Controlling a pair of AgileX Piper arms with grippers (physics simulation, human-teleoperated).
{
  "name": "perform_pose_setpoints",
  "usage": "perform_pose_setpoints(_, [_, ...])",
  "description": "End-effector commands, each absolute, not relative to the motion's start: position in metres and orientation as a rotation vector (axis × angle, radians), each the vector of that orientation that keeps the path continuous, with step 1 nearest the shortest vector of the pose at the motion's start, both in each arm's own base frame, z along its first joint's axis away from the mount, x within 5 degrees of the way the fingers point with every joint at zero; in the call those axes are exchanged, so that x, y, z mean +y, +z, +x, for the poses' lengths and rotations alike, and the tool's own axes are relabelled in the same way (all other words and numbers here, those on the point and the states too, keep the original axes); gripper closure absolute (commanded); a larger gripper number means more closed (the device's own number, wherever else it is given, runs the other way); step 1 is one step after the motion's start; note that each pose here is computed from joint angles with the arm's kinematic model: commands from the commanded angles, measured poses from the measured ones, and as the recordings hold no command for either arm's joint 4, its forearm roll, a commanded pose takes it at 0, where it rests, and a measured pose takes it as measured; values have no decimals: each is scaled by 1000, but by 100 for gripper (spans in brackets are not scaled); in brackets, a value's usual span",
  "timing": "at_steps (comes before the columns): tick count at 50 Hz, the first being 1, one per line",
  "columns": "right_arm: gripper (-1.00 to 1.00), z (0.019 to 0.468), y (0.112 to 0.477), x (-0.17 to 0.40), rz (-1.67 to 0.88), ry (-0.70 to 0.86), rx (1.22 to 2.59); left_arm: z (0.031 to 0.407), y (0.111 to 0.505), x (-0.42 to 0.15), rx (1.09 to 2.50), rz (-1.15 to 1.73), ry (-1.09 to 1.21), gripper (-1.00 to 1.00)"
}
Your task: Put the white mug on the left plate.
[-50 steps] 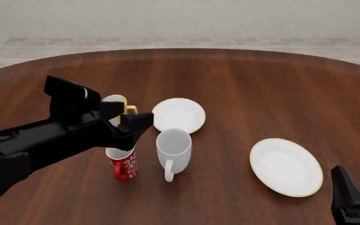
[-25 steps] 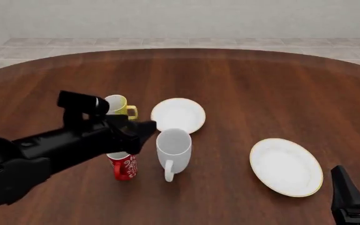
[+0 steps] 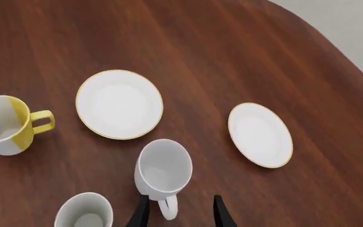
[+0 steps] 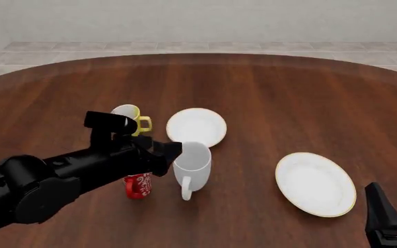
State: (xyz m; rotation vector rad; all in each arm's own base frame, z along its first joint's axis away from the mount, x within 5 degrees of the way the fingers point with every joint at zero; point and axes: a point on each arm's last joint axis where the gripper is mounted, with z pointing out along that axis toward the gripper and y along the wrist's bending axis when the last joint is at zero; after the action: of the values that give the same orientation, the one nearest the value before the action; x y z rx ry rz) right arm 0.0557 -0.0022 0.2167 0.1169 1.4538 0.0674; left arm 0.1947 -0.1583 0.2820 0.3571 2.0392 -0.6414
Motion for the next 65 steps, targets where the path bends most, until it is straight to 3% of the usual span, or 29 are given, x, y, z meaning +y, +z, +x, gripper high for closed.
perform_pose_setpoints(1, [-100, 56, 217, -2, 116, 68, 1455, 199, 270, -163, 2066, 351, -642, -100])
perform_pose_setpoints(65, [-100, 56, 217, -3, 137, 68, 1447, 215, 225, -188, 2168, 350, -648, -100])
